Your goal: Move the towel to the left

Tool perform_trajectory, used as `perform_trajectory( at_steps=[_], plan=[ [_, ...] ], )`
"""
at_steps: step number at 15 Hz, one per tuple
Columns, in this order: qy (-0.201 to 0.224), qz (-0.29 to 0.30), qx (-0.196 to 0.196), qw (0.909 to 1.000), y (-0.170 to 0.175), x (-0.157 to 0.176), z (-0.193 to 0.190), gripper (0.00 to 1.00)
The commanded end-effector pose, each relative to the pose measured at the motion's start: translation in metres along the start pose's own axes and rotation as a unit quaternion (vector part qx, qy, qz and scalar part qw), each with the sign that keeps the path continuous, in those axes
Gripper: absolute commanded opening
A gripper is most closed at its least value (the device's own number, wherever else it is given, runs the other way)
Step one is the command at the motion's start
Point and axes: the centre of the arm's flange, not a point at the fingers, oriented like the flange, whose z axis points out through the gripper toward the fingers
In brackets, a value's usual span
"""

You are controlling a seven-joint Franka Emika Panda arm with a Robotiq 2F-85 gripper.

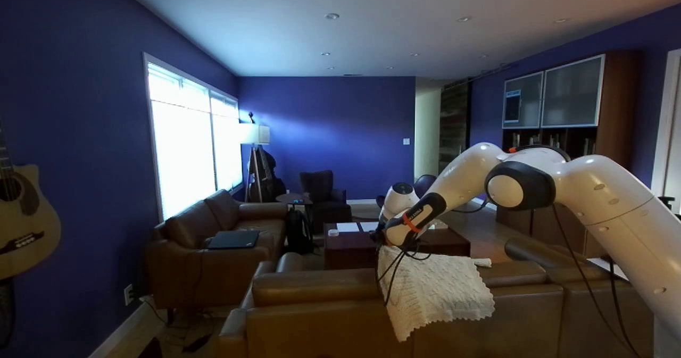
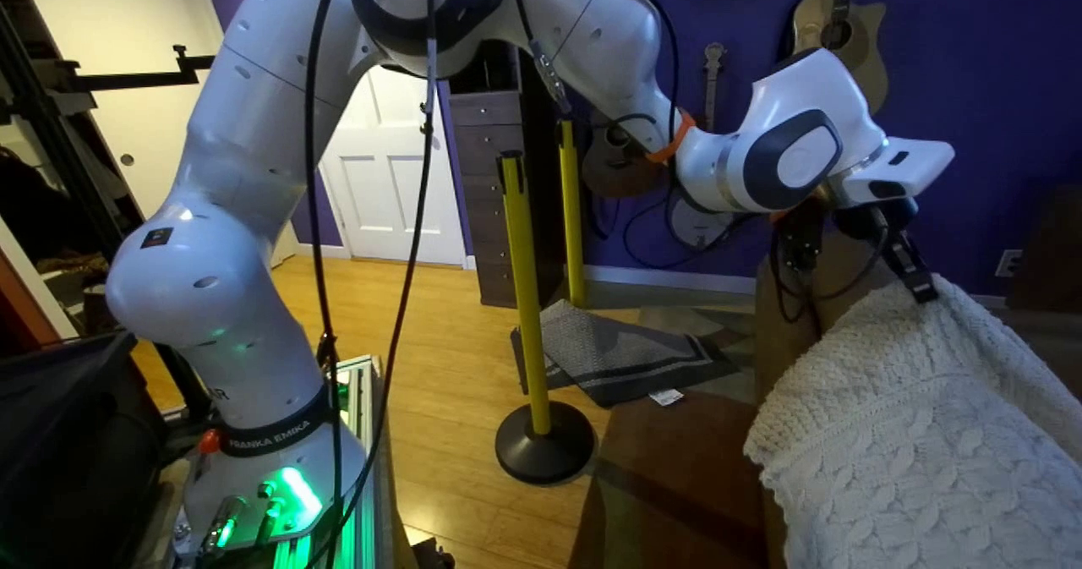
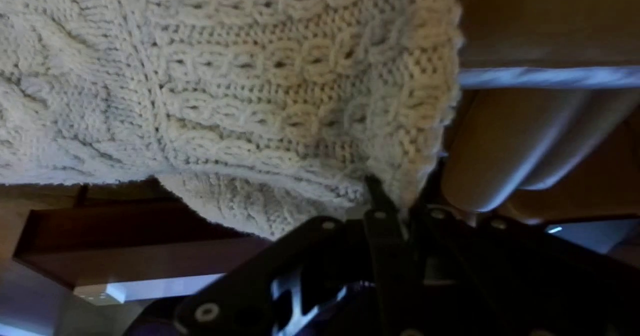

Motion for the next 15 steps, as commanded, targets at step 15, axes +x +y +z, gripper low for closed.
perform_trajectory(
  at_steps=[15],
  plan=[
    [-0.109,-0.145,0.073,0.9807,-0.01,-0.128,-0.066,0.08]
  ],
)
